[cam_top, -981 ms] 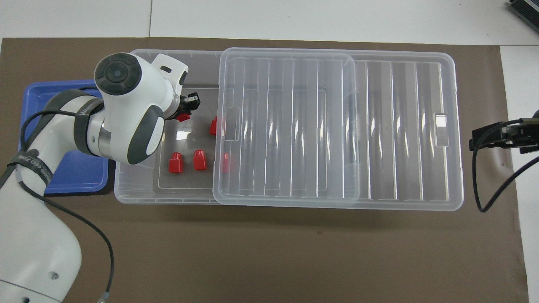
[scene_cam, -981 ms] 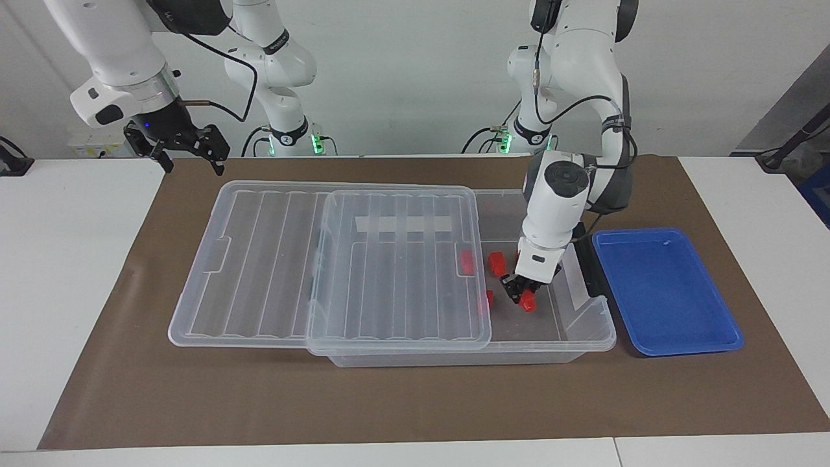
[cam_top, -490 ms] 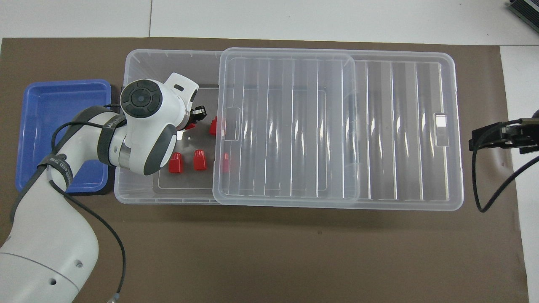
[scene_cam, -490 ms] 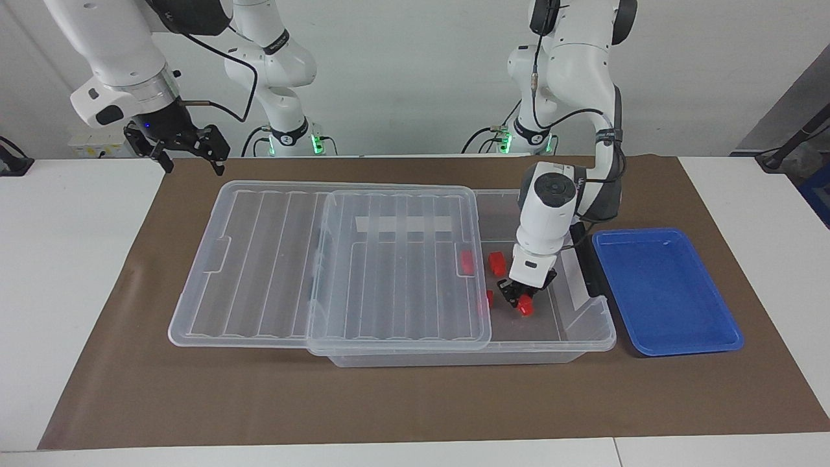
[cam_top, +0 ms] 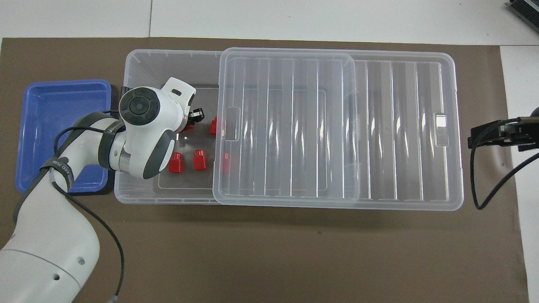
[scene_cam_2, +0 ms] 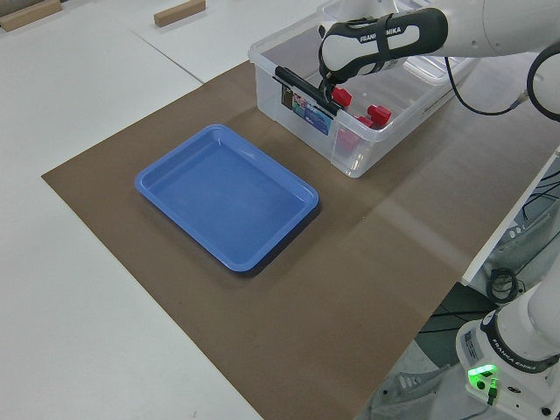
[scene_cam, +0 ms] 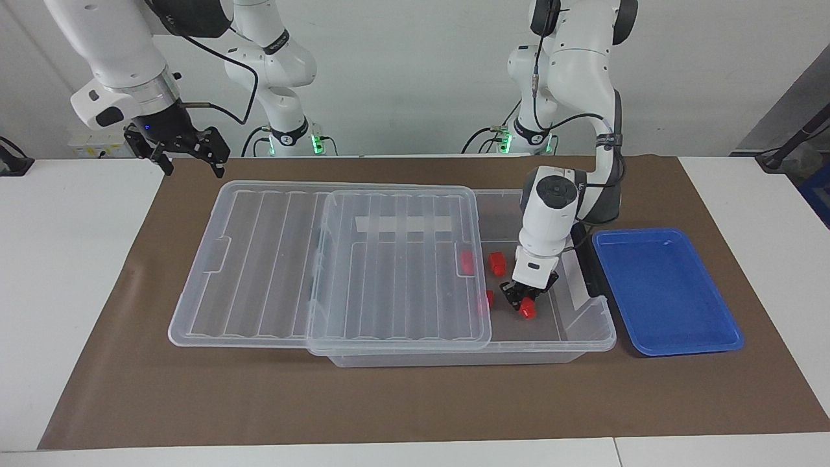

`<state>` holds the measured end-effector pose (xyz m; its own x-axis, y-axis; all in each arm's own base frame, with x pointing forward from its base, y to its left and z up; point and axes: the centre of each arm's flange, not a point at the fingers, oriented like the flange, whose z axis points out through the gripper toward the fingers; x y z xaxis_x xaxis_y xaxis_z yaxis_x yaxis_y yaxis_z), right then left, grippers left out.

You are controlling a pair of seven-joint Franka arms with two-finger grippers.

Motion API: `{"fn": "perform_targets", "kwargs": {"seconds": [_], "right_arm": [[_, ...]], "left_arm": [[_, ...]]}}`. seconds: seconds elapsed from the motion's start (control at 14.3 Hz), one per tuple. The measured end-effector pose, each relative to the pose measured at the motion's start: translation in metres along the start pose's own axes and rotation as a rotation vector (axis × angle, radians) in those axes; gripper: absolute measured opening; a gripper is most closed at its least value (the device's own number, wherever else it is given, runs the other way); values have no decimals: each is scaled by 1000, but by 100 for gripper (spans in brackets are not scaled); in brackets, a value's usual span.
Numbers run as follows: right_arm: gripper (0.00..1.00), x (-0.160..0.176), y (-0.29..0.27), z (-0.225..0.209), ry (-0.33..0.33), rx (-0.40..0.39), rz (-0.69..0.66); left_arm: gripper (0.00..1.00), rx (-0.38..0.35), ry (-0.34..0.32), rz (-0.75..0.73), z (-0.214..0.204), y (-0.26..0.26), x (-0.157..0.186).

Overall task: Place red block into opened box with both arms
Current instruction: 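Lower the red block into the clear box and open the left gripper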

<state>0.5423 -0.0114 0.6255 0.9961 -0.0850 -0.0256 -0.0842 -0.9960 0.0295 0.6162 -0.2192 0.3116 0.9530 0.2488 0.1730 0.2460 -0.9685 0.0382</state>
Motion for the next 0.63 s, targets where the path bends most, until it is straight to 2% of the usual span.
{"fn": "perform_targets", "kwargs": {"seconds": [0.21, 0.49, 0.63], "right_arm": [[100, 0, 0, 0, 3, 0, 0], [100, 5, 0, -1, 44, 3, 0], [94, 8, 0, 2, 57, 4, 1]], "left_arm": [[34, -3, 3, 0, 4, -2, -3], [34, -7, 9, 1, 5, -2, -3], [34, -12, 15, 1, 5, -2, -3]]}}
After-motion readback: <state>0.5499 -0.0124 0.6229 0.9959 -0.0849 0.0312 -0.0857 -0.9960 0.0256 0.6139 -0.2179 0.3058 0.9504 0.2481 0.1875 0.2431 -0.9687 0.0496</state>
